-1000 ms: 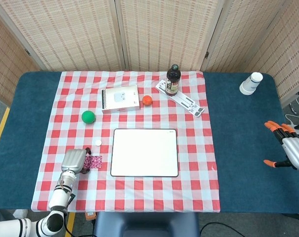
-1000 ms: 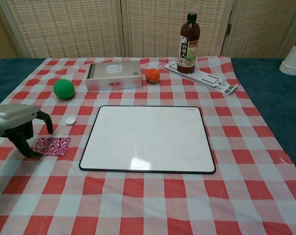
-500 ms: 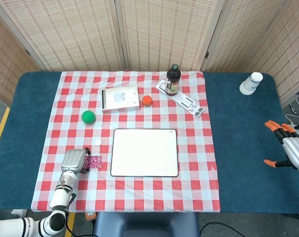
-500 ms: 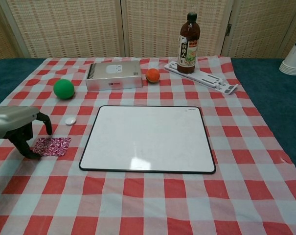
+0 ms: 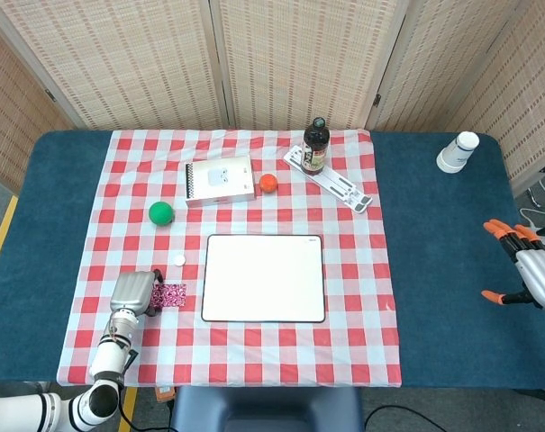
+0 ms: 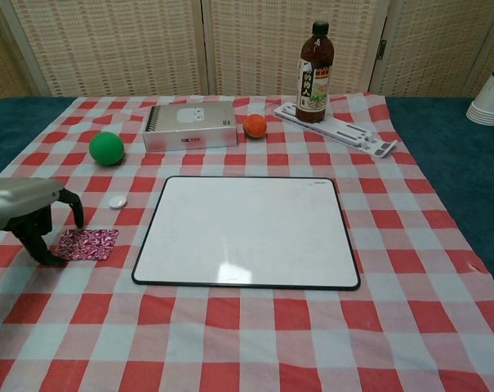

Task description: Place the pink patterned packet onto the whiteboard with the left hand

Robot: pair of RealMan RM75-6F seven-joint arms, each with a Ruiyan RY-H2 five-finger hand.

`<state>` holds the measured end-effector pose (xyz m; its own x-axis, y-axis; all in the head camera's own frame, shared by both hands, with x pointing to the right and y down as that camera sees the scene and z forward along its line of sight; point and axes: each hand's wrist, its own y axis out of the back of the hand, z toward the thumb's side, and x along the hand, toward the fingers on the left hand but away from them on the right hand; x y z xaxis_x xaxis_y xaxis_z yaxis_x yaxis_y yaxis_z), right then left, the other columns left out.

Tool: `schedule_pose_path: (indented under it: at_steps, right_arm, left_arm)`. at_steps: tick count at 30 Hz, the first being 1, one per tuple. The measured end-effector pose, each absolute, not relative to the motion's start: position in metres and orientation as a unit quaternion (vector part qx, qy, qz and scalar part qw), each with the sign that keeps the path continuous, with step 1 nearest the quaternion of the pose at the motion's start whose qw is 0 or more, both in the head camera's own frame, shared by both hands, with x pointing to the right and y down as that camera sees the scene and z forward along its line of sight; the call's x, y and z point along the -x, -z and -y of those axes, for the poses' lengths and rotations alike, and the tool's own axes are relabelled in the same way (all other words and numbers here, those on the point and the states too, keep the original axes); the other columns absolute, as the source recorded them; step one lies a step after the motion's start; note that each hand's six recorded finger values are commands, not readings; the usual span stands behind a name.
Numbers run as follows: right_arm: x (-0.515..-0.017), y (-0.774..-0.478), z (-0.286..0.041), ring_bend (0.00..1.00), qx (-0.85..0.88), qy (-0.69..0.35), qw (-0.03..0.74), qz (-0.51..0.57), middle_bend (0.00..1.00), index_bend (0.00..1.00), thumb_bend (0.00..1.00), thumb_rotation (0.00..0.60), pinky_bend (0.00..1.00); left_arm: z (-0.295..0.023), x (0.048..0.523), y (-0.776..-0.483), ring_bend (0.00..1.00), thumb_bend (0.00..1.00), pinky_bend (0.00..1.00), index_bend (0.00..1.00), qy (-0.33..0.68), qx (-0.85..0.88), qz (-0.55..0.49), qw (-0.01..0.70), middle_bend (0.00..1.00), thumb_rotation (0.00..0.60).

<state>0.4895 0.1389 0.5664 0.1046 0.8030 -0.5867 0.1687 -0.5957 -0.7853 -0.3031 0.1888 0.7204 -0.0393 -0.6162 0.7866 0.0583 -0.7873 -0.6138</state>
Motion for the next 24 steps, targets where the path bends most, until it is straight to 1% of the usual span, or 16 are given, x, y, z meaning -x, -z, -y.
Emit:
schedule_pose_path:
  at_steps: [7, 11, 14, 24]
  right_arm:
    - [-0.4895, -0.5666, -0.1389, 0.00, 0.689, -0.569, 0.279, 0.352, 0.00, 0.00, 0.00, 0.600, 0.00]
    - [-0.4893, -0.5667, -0.1389, 0.00, 0.689, -0.569, 0.279, 0.352, 0.00, 0.00, 0.00, 0.600, 0.00]
    - [-0.4887, -0.5673, -0.1390, 0.00, 0.689, -0.569, 0.280, 0.350, 0.00, 0.00, 0.00, 0.600, 0.00]
    - [-0.4886, -0.5683, -0.1388, 0.00, 0.689, -0.570, 0.279, 0.350, 0.00, 0.00, 0.00, 0.600, 0.00]
  left_arm:
    - [-0.1912, 0.3044, -0.7239, 1.00, 0.21, 1.00, 0.37, 0.692, 0.649, -0.209, 0.239, 1.00, 0.600]
    - [-0.1911, 0.3040, -0.7237, 1.00, 0.23, 1.00, 0.40, 0.691, 0.649, -0.210, 0.239, 1.00, 0.600]
    - [-0.1896, 0.3048, -0.7219, 1.00, 0.24, 1.00, 0.41, 0.690, 0.648, -0.214, 0.241, 1.00, 0.600]
    - [-0.1832, 0.3047, -0.7139, 1.00, 0.24, 1.00, 0.41, 0.685, 0.649, -0.221, 0.246, 1.00, 0.600]
